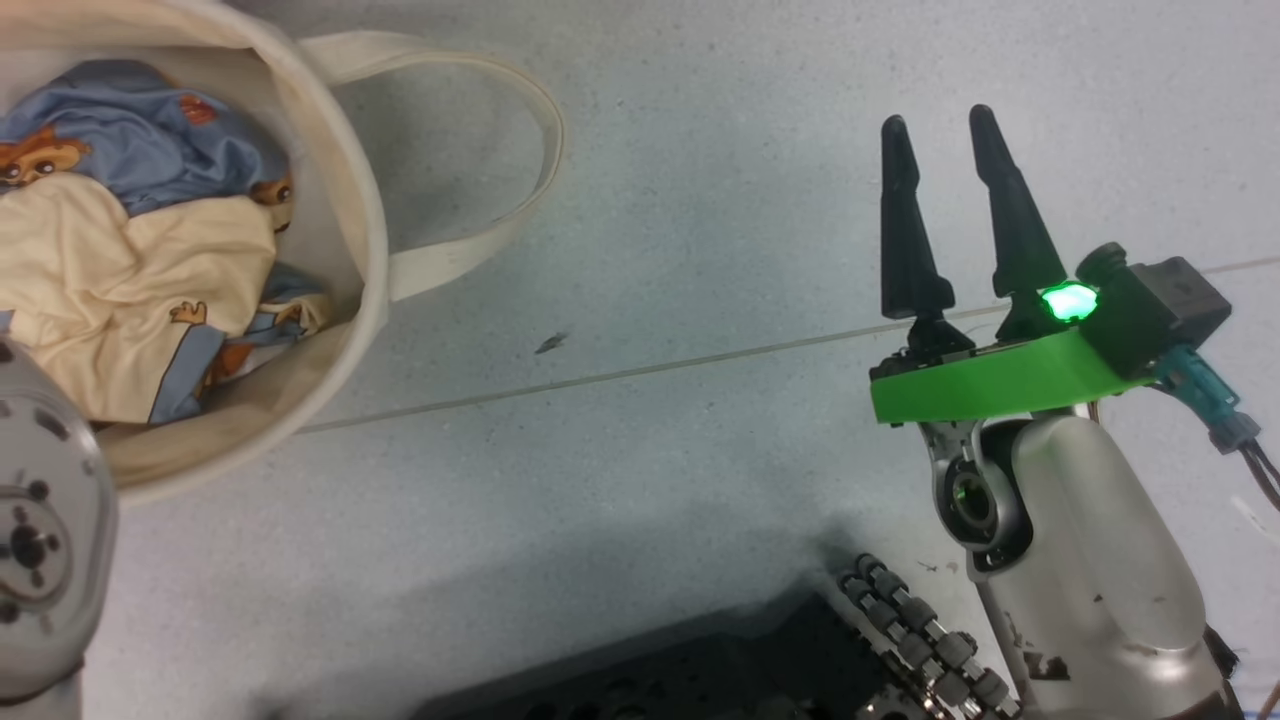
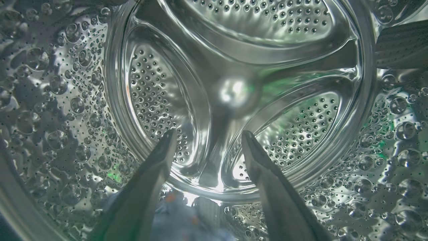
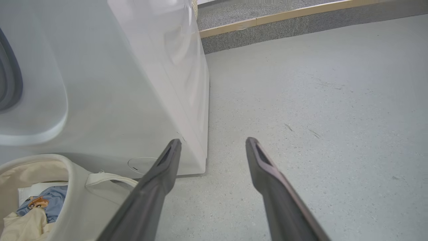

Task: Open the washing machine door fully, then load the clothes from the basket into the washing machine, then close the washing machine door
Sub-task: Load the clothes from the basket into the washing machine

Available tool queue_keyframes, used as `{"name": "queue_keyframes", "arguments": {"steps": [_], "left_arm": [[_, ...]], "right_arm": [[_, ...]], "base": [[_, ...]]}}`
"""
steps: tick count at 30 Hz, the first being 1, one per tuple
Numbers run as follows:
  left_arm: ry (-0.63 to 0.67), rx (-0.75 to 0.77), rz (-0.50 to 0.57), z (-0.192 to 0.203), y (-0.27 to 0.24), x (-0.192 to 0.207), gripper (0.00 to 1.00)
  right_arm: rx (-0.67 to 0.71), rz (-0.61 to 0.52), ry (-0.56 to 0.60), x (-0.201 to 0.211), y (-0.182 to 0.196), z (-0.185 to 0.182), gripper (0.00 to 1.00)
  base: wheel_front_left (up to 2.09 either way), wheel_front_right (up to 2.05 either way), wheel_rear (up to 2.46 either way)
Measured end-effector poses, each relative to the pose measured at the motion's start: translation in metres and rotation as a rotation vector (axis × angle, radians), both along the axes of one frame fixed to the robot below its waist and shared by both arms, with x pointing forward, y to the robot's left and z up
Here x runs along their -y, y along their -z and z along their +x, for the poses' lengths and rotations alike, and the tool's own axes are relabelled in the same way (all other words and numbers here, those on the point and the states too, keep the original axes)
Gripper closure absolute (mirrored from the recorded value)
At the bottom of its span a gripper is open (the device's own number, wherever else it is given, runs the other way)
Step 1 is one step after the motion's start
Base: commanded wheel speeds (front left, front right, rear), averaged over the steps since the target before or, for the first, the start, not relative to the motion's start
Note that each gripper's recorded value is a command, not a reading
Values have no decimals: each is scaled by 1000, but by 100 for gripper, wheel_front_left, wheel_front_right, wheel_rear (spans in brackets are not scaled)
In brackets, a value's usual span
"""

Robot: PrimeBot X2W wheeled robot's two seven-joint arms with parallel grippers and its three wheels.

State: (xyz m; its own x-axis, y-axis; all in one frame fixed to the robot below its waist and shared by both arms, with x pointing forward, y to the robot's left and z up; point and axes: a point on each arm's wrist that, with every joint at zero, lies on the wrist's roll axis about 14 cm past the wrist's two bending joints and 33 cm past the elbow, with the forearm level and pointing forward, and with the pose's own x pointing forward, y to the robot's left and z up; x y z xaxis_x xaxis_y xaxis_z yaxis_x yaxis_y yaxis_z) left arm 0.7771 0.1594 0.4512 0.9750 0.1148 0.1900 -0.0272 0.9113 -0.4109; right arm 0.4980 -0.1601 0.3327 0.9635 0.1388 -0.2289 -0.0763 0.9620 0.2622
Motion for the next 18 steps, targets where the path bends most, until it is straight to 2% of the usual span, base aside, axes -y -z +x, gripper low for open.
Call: {"name": "queue_keyframes", "arguments": {"steps": [8,18], "left_arm": [[53,-84,36,-32,20,12,0],[110,-201,91,-99,31,20,0]], "right_arm": [[53,8,-20,-9,-22,5,0],[146,42,-26,-17,-71,6,0]], "base": [[0,0,0],[0,0,0]]}}
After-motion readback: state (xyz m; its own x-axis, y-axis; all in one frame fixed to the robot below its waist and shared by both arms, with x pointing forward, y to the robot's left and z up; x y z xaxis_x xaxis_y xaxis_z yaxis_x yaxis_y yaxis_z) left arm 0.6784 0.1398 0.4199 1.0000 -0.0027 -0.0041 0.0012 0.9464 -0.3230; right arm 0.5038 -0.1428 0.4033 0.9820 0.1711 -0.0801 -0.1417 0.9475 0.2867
